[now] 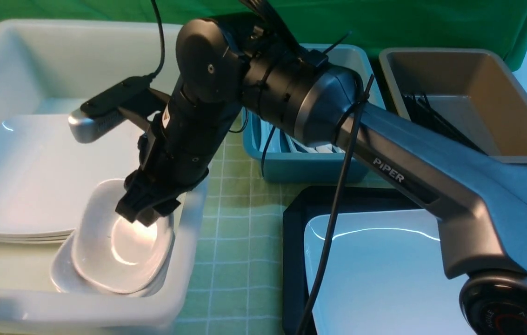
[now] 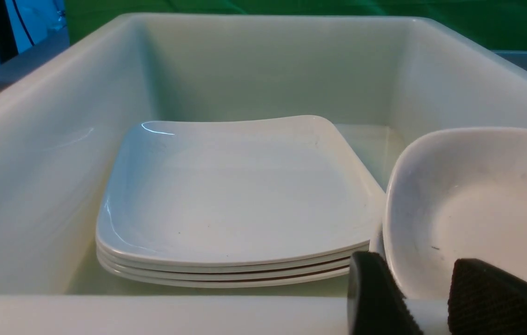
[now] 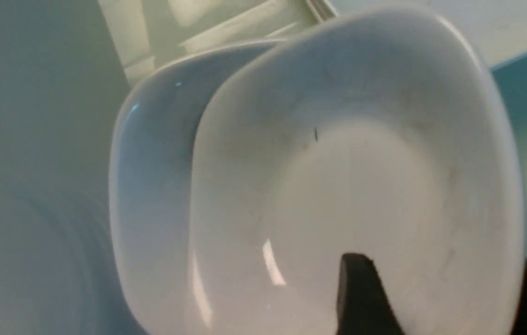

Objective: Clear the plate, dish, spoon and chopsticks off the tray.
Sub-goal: Use the right arm to put the small plate into the large storage box on the left, then use the left arm to grab a plate from the dinner plate, then use the left arm to put the plate into the large storage box on the left

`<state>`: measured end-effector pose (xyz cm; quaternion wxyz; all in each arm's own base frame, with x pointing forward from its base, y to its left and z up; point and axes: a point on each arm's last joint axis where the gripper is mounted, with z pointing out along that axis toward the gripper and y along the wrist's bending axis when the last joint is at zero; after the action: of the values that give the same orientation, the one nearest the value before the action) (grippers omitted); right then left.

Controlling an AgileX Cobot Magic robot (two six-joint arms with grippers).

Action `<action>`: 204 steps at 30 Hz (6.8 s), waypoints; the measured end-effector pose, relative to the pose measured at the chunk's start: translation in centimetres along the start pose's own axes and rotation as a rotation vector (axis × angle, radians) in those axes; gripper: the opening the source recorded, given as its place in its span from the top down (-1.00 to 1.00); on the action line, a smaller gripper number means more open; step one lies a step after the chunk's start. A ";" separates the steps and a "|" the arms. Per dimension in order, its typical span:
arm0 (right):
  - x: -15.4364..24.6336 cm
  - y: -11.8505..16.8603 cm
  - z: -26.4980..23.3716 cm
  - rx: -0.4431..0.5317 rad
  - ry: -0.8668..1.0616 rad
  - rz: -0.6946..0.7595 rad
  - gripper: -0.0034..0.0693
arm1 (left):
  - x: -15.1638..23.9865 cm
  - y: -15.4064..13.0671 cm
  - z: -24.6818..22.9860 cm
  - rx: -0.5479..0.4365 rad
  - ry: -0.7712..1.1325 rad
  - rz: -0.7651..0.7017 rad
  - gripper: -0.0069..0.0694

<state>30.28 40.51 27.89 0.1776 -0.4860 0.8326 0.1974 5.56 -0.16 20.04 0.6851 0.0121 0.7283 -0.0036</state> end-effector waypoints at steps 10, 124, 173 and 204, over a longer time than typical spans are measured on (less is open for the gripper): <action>-1.8 0.3 -4.3 0.075 -0.122 -0.054 -0.05 | 0.0 0.0 0.0 0.000 0.000 -0.001 0.23; 37.8 7.3 -30.5 0.501 -0.755 0.055 0.89 | -1.5 -27.0 14.4 0.422 1.429 -0.385 -0.21; 37.8 7.4 -30.5 0.492 -0.763 0.075 0.85 | 4.0 -29.9 19.0 0.338 1.160 -0.598 0.42; 37.8 7.3 -30.5 0.492 -0.761 0.076 0.82 | -9.7 -25.4 15.7 0.593 0.935 -0.610 0.79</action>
<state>3.11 0.59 36.83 0.5738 -0.2912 0.7476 0.1646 21.22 -25.99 28.50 0.2303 -0.0067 0.8894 -0.3947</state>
